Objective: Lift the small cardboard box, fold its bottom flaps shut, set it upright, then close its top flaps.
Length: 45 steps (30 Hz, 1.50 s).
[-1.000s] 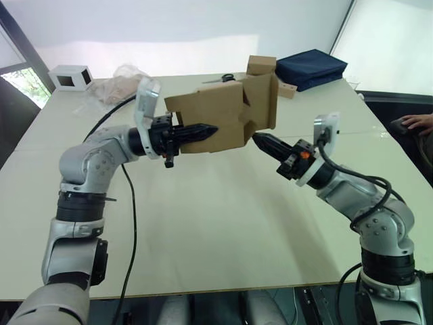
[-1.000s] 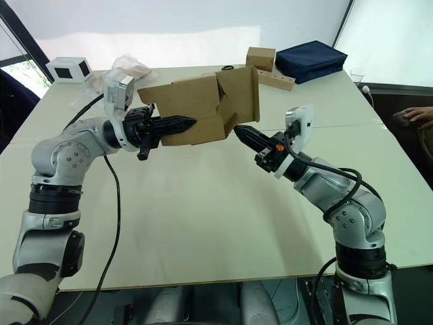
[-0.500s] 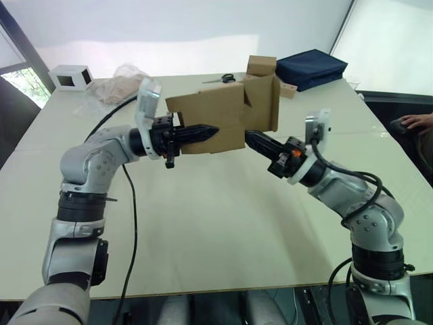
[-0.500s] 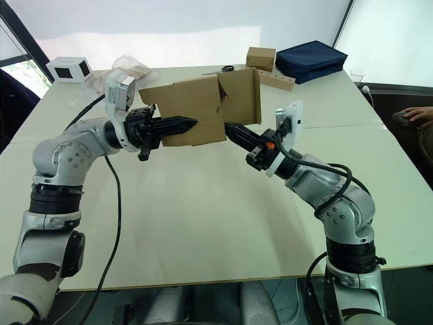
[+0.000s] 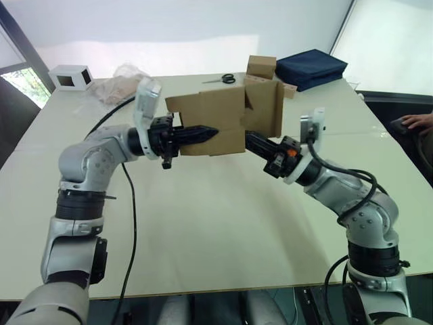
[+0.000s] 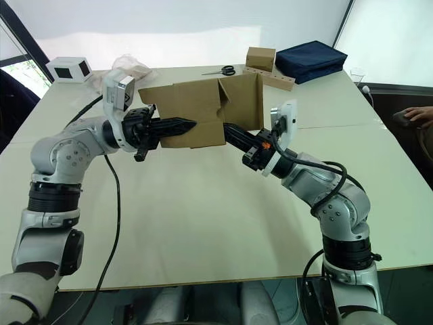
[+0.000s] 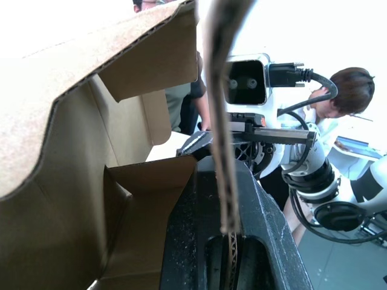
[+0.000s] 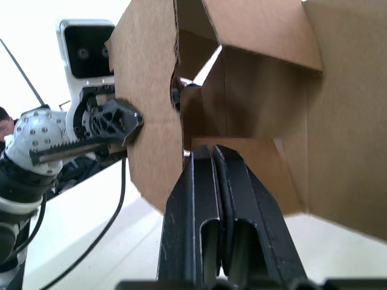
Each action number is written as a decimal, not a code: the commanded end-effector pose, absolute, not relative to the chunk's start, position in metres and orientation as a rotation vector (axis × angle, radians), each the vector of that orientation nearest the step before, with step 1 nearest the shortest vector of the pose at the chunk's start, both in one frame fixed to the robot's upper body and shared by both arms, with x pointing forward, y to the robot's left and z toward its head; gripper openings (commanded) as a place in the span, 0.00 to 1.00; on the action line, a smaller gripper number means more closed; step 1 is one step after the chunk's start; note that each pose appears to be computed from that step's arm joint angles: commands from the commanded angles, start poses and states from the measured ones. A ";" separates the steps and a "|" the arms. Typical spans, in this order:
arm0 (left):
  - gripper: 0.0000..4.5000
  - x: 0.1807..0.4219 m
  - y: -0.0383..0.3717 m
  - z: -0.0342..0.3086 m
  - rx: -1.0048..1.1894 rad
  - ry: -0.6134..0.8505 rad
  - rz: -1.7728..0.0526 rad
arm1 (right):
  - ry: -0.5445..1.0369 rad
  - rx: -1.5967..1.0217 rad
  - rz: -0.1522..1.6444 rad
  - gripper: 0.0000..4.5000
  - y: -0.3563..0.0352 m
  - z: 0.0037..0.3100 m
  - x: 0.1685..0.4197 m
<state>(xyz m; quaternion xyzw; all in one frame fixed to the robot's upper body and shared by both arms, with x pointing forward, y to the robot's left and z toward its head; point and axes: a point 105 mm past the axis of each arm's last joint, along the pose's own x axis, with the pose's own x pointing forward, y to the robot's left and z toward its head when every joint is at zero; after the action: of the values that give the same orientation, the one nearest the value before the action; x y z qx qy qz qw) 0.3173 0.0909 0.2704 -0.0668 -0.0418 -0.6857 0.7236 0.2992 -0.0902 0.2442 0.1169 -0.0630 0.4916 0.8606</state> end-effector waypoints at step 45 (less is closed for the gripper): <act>0.00 0.303 0.096 0.299 -0.082 -0.169 -1.587 | -0.242 0.626 1.052 0.80 -0.148 0.281 0.322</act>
<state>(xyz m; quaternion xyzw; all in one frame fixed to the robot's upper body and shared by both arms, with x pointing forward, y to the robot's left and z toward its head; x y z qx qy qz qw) 0.3094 0.0942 0.2795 -0.0526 -0.0421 -0.7067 0.7043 0.3314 -0.1561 0.2629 0.3025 -0.0844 0.4654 0.8275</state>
